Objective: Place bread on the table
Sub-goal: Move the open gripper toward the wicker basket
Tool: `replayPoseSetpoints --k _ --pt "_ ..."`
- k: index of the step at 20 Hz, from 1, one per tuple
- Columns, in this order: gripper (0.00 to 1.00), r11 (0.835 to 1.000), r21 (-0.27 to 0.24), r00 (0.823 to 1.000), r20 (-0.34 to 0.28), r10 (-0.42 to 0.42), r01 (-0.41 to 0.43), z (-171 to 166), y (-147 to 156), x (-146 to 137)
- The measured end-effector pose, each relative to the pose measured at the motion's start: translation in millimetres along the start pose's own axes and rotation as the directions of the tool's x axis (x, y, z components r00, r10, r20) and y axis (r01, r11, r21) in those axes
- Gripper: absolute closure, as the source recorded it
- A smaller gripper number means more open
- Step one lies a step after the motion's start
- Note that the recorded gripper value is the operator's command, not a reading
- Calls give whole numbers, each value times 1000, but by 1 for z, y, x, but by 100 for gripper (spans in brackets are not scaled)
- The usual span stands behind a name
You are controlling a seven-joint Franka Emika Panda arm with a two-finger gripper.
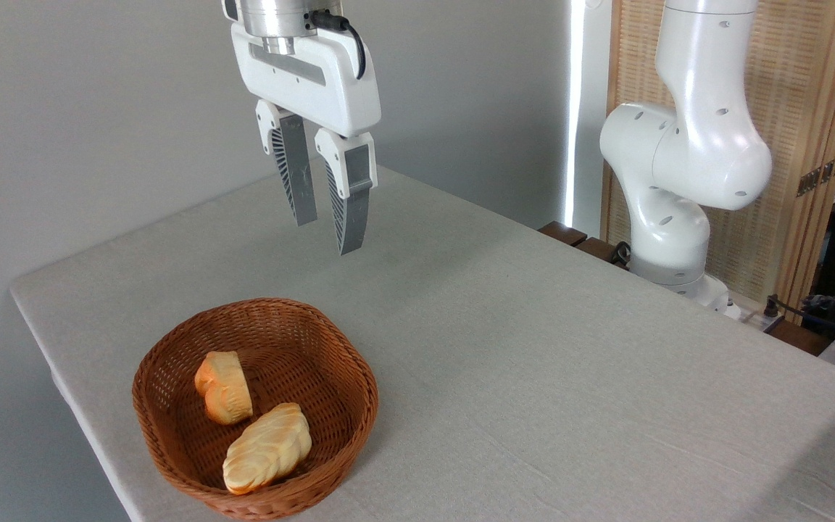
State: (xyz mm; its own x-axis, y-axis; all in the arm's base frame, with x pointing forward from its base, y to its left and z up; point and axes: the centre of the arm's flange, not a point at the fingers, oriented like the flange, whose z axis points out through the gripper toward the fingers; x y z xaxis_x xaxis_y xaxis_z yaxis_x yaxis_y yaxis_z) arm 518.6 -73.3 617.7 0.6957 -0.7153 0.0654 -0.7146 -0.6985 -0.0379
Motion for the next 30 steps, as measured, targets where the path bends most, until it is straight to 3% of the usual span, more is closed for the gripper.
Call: replayPoseSetpoints --k 30 --pt "0 1000 -28 999 35 4 -3 5 4 -2"
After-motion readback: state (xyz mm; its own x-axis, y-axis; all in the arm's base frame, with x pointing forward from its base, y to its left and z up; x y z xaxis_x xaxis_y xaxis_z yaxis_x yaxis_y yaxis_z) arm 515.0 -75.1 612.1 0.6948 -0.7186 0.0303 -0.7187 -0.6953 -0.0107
